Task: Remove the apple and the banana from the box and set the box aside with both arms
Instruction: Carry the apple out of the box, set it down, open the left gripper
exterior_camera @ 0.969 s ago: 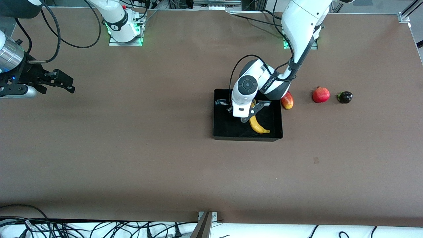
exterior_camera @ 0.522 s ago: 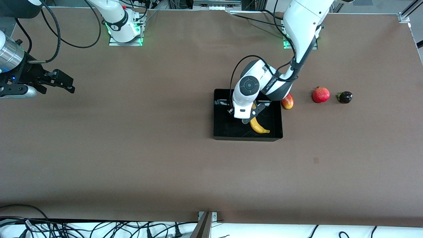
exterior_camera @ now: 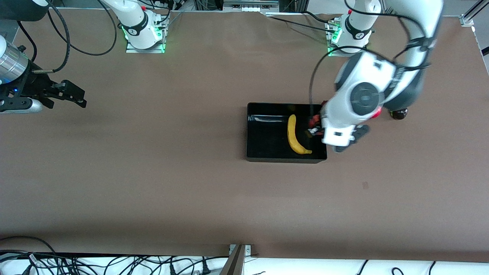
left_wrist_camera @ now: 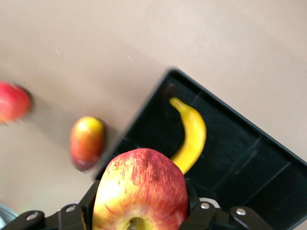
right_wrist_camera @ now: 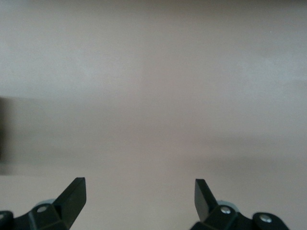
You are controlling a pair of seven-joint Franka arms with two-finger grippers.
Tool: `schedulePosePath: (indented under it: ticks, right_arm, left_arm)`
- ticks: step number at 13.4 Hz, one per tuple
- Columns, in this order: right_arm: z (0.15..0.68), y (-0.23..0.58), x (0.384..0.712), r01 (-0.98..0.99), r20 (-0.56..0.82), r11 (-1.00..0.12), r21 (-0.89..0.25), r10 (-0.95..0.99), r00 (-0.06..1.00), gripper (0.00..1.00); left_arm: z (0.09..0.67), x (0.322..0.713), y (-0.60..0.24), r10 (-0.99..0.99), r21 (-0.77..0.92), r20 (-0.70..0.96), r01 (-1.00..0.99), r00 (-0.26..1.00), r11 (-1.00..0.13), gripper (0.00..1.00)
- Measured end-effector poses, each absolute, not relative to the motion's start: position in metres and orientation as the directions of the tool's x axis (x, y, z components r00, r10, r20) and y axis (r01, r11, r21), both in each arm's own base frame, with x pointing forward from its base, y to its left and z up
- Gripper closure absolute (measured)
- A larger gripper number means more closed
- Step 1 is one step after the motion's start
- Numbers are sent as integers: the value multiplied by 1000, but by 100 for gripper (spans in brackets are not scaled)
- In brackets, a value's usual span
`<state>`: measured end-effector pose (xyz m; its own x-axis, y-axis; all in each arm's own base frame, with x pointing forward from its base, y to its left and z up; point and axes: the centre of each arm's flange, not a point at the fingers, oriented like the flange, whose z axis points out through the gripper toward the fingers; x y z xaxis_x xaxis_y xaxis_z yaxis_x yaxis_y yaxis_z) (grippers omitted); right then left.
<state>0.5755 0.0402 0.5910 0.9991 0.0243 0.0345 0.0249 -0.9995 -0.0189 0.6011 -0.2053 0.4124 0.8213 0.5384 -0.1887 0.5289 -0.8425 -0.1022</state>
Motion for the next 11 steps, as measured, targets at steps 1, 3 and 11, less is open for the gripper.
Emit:
schedulePosePath:
  ticks: [1, 3, 11]
  right_arm:
    - [591, 40, 575, 25, 34, -1000, -19, 24, 999, 0]
    - [591, 40, 576, 25, 34, -1000, -19, 24, 999, 0]
    - [591, 40, 575, 25, 34, -1000, -19, 24, 999, 0]
  left_arm:
    - [416, 608, -170, 481, -94, -202, 472, 853, -876, 30]
    - [404, 623, -103, 353, -91, -208, 341, 912, -936, 30]
    - [269, 679, 3, 213, 9, -47, 214, 976, -977, 30]
